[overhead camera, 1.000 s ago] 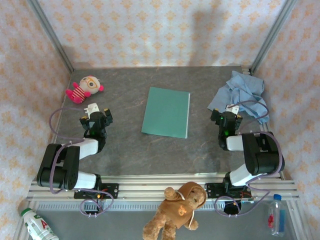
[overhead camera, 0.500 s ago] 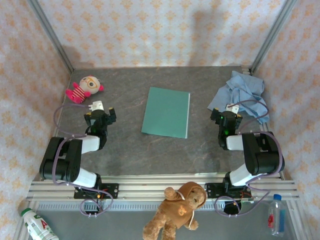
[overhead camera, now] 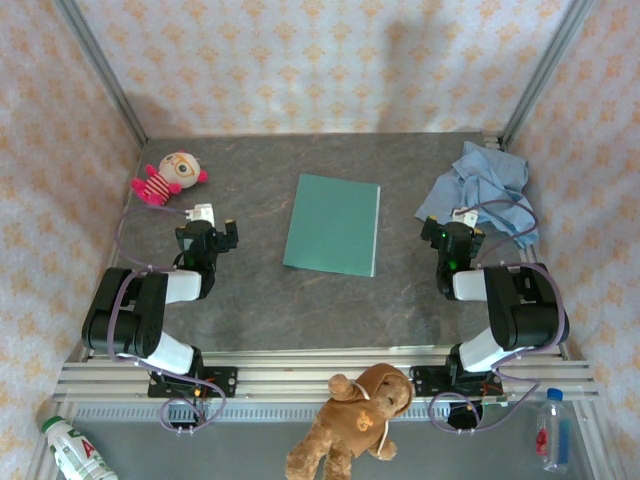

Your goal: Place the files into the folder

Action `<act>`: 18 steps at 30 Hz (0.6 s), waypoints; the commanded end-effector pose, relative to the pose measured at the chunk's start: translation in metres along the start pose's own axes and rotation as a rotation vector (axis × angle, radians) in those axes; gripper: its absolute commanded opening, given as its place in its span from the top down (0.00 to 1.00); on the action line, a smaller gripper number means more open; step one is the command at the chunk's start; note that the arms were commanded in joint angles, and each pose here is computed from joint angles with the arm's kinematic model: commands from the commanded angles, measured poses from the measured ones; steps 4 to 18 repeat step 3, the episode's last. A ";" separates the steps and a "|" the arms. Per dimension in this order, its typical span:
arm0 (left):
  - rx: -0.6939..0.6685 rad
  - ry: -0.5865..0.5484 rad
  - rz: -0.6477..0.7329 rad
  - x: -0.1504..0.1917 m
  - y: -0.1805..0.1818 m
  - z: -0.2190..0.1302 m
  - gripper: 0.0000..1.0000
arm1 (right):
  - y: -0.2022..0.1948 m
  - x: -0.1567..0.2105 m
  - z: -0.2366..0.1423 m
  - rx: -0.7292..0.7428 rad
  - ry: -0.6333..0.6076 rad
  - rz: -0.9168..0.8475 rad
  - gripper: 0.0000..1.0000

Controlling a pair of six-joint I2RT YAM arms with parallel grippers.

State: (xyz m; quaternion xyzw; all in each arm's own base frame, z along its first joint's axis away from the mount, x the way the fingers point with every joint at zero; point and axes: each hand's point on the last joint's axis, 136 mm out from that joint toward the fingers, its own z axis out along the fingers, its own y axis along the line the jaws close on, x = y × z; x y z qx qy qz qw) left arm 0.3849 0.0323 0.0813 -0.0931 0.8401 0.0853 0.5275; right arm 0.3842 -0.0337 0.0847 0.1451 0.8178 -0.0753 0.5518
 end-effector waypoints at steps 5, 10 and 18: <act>0.015 -0.045 0.015 -0.014 -0.004 -0.001 0.00 | -0.002 -0.009 0.002 0.013 -0.022 0.005 0.00; 0.015 -0.045 0.015 -0.014 -0.004 -0.001 0.00 | -0.002 -0.009 0.002 0.013 -0.022 0.005 0.00; 0.015 -0.045 0.015 -0.014 -0.004 -0.001 0.00 | -0.002 -0.009 0.002 0.013 -0.022 0.005 0.00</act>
